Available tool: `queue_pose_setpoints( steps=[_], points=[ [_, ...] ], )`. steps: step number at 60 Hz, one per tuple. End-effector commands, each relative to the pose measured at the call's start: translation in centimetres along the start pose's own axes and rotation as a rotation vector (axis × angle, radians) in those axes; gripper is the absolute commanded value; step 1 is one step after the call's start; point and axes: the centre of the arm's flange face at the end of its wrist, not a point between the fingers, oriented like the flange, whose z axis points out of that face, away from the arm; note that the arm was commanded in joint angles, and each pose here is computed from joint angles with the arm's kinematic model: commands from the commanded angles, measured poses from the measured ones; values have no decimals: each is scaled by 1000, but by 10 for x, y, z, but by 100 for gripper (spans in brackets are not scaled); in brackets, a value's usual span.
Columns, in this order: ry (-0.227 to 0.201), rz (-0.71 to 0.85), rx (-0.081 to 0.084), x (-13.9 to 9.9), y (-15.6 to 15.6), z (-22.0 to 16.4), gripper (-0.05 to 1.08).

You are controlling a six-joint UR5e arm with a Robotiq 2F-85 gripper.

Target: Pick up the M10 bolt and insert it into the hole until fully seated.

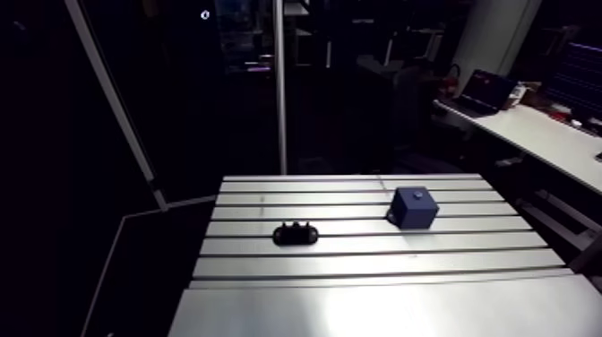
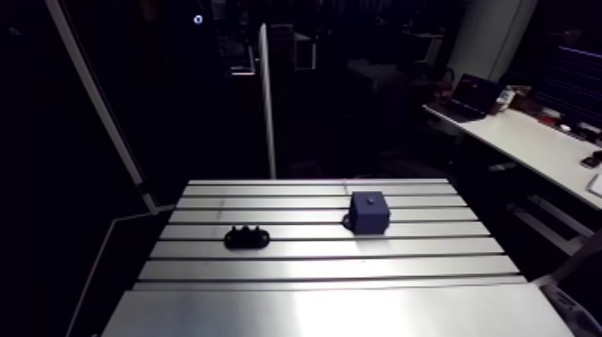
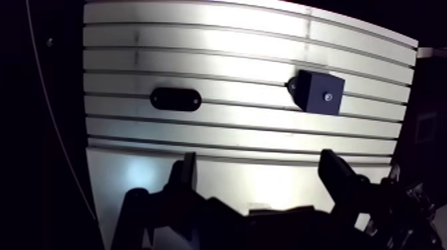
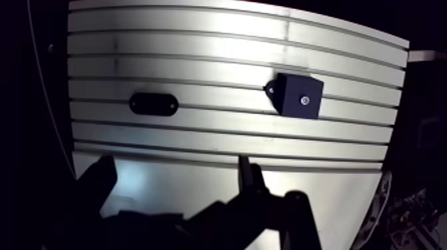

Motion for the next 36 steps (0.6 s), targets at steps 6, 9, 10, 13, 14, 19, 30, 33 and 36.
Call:
queue_pose_setpoints(
  steps=[6,9,10,13,14,19,30,33,36],
  points=[
    [-6,-20,8,-8,-13,3,0],
    [-6,-20,6,-8,-13,3,0],
    [-6,-20,6,-8,-13,3,0],
    [-4,-20,4,-9,-13,3,0],
    [-4,-19,4,-9,-13,3,0],
    [-4,-20,4,-9,-13,3,0],
    [9,-22,23,-11,-15,3,0],
    [18,-23,33,-11,-16,2,0],
    [20,-23,33,-12,-16,2,0]
  ],
)
